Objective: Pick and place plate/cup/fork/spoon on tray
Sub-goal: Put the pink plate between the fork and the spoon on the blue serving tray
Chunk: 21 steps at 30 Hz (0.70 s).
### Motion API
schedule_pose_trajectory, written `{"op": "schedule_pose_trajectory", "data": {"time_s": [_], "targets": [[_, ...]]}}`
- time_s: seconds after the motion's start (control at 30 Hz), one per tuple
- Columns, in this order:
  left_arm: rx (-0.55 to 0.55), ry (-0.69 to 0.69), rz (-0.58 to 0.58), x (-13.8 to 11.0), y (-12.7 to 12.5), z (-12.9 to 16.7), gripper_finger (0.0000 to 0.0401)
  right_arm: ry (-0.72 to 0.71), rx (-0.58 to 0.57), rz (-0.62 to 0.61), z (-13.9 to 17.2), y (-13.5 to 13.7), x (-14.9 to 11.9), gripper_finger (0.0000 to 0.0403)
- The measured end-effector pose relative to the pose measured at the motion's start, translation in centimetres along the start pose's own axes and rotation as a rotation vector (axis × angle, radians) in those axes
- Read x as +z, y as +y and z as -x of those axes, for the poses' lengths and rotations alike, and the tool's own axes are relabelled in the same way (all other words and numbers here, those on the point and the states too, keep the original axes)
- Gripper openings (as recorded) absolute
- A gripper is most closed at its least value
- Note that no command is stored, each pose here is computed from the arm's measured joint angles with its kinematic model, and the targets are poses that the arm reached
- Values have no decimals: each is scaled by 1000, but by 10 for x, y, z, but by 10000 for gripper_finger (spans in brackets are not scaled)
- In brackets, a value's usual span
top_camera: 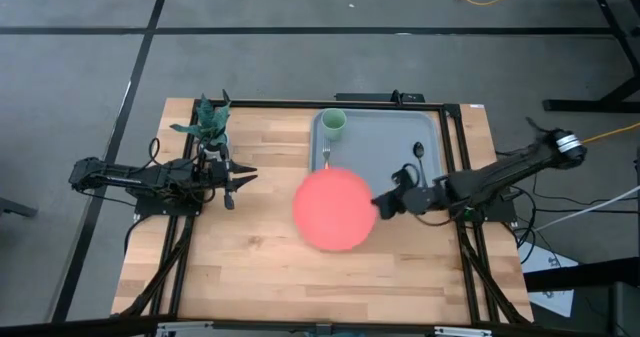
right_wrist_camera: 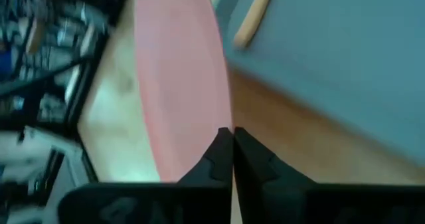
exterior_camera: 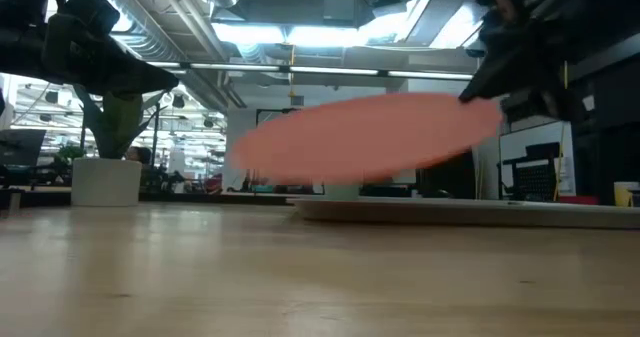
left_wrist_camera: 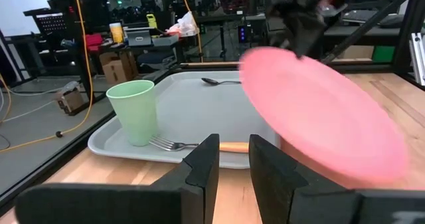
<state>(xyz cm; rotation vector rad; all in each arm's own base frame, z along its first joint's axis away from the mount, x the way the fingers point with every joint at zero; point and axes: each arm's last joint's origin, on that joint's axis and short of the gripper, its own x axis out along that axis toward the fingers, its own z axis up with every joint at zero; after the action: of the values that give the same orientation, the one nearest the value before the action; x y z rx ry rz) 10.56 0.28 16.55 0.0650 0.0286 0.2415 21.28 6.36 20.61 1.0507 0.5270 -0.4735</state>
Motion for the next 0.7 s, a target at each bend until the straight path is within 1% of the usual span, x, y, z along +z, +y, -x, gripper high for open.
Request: {"op": "schedule_pose_trajectory", "data": {"time_s": [0.1, 0.23, 0.3, 0.37, 0.5, 0.63, 0.7], "targets": [[1, 0, 0, 0, 0, 0, 76, -50, -40, -42, 24, -8, 10, 0], [2, 0, 0, 0, 0, 0, 76, -72, -172, -120, 51, -30, 17, 0], [2, 0, 0, 0, 0, 0, 76, -103, -229, -163, 62, -40, 20, 0], [3, 0, 0, 0, 0, 0, 76, -153, -262, -193, 71, -48, 23, 0], [3, 0, 0, 0, 0, 0, 76, -258, -283, -240, 87, -60, 31, 0], [3, 0, 0, 0, 0, 0, 76, -270, -353, -279, 96, -72, 34, 0], [3, 0, 0, 0, 0, 0, 76, -272, -363, -289, 96, -73, 35, 0]]}}
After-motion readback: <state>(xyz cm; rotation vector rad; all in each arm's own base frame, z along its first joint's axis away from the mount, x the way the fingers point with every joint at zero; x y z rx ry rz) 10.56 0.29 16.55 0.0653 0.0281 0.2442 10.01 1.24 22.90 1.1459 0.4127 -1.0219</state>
